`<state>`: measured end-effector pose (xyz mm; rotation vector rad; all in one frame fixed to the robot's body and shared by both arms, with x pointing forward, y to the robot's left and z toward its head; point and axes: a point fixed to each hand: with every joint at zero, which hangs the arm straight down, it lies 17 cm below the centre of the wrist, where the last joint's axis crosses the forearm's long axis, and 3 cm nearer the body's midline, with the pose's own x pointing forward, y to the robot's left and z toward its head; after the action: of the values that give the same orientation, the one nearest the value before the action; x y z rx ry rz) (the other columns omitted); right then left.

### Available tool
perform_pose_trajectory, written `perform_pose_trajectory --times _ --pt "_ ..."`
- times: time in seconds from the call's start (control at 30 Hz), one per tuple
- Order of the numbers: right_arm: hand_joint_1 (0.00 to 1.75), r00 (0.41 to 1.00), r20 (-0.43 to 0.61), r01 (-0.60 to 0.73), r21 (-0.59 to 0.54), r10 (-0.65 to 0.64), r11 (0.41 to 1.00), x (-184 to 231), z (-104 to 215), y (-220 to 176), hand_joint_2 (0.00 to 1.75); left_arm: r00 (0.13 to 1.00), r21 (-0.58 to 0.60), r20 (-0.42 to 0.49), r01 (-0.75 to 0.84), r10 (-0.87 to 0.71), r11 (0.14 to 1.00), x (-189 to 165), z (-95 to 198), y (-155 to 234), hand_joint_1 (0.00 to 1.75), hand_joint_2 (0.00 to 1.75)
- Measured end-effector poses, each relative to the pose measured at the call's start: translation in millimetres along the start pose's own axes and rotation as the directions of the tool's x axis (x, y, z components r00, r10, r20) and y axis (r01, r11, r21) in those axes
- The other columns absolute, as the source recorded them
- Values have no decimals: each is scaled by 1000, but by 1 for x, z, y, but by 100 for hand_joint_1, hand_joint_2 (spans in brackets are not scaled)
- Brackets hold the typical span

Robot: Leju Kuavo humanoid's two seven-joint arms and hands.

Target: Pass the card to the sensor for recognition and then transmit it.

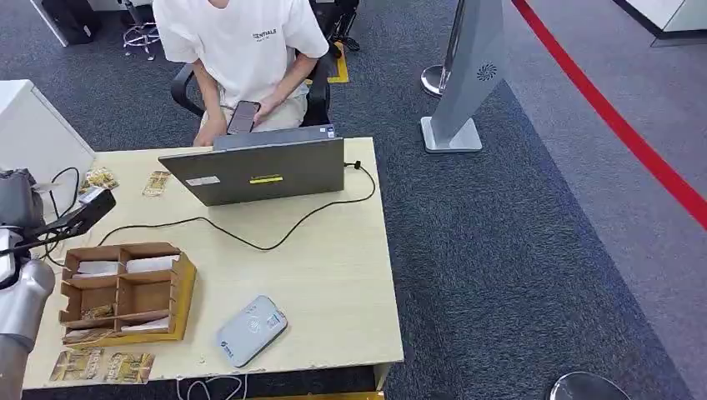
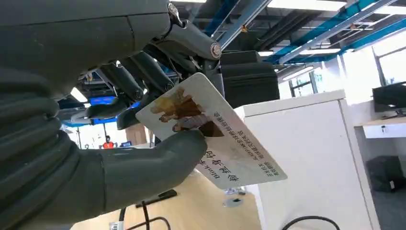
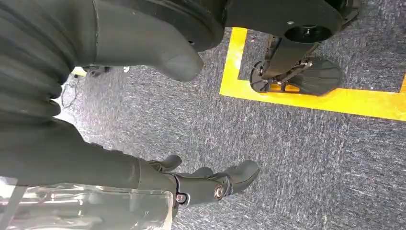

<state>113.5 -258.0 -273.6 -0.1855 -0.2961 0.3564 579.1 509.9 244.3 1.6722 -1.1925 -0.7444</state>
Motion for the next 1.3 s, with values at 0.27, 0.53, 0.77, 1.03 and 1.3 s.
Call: perform_pose_trajectory --times 0.27,0.53,0.77,1.03,1.3 --pt "0 1000 -23 14 4 -14 1000 -11 2 5 175 966 107 230 -143 115 984 88 62 23 175 175" --pt "0 998 -58 4 14 -3 1000 -22 5 15 175 836 223 535 -283 126 933 212 188 97 175 175" --pt "0 998 -56 -4 19 6 1000 -21 6 18 175 798 244 584 -351 152 904 229 212 125 175 175" --pt "0 999 -54 -8 25 9 1000 -20 7 22 175 751 208 635 -395 183 895 253 240 127 175 175" --pt "0 999 -53 -9 25 10 1000 -19 7 23 175 732 191 652 -412 199 891 261 250 128 175 175"
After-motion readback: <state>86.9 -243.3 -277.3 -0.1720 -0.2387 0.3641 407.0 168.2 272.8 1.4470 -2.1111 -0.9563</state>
